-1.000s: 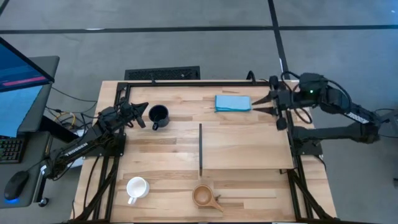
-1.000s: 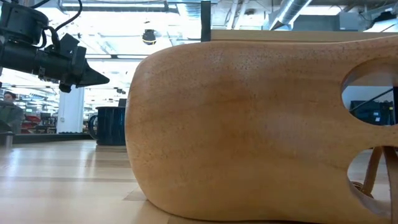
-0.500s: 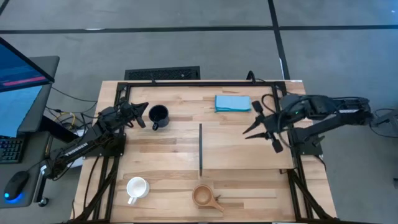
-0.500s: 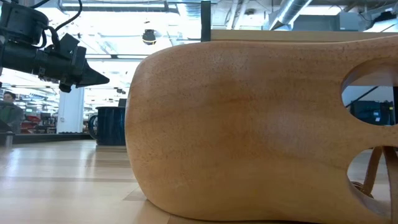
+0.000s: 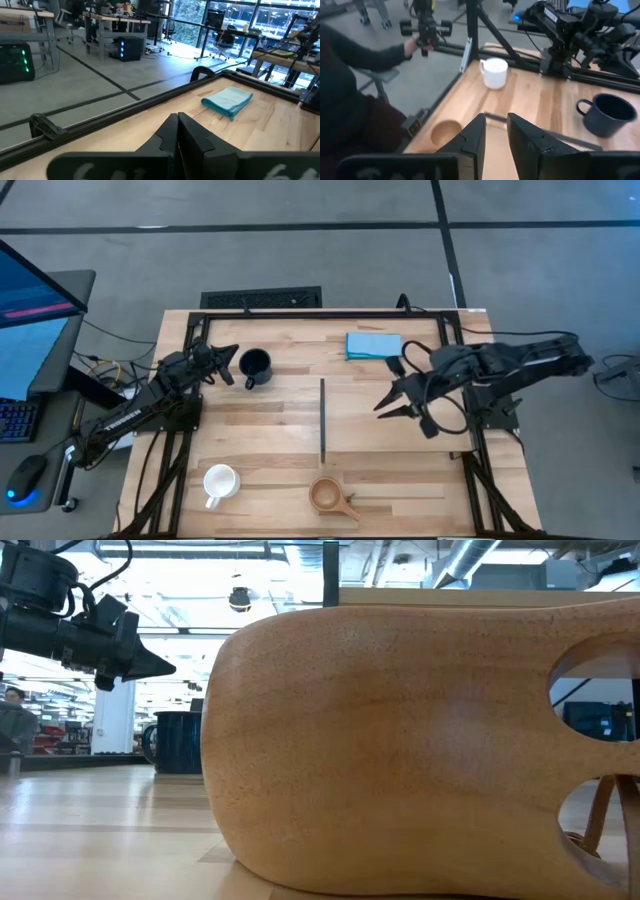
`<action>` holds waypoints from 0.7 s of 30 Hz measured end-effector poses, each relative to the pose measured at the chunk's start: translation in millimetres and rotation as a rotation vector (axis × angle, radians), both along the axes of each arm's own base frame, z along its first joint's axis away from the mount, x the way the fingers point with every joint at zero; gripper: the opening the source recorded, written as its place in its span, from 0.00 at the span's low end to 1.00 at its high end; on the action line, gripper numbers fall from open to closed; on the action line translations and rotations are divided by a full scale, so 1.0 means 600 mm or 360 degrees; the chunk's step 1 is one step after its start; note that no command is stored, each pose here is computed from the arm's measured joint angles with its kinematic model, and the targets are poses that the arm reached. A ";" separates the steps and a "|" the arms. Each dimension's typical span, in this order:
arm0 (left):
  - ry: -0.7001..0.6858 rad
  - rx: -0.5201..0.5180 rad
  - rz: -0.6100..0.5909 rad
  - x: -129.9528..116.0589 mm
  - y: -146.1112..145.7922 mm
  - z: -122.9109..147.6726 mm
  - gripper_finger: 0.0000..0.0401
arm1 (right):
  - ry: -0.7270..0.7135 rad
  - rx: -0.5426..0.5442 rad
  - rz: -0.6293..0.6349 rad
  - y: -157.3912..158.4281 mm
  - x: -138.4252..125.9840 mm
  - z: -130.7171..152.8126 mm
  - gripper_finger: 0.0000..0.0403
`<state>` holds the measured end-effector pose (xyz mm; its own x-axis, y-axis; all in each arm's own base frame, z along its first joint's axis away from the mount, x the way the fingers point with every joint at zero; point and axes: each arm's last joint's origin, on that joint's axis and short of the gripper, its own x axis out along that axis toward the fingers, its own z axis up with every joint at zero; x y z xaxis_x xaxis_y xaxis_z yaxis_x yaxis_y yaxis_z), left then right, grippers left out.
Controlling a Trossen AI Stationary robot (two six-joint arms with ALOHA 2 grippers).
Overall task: Stack small to large cups/mugs on shelf
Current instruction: Put the brown mug on the shelf
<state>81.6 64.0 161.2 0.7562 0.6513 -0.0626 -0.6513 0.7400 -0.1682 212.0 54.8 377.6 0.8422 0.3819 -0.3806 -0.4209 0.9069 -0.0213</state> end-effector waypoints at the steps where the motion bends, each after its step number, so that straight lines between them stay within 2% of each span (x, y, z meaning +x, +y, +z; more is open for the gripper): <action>1: -0.0001 -0.0001 0.0000 0.000 0.000 0.000 0.00 | -0.0004 0.0019 -0.0003 0.002 0.003 0.000 0.25; 16: -0.0006 -0.0007 0.0000 0.000 0.000 0.000 0.00 | 0.0013 0.0087 -0.0013 0.003 0.003 0.001 0.25; 21: -0.0006 -0.0007 0.0000 0.000 0.000 0.000 0.00 | 0.0015 0.0086 -0.0014 0.004 0.004 0.001 0.28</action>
<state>81.6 64.0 161.2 0.7563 0.6512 -0.0626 -0.6508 0.7391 -0.1739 214.1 56.9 378.0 0.8420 0.3950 -0.3674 -0.4131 0.9101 0.0317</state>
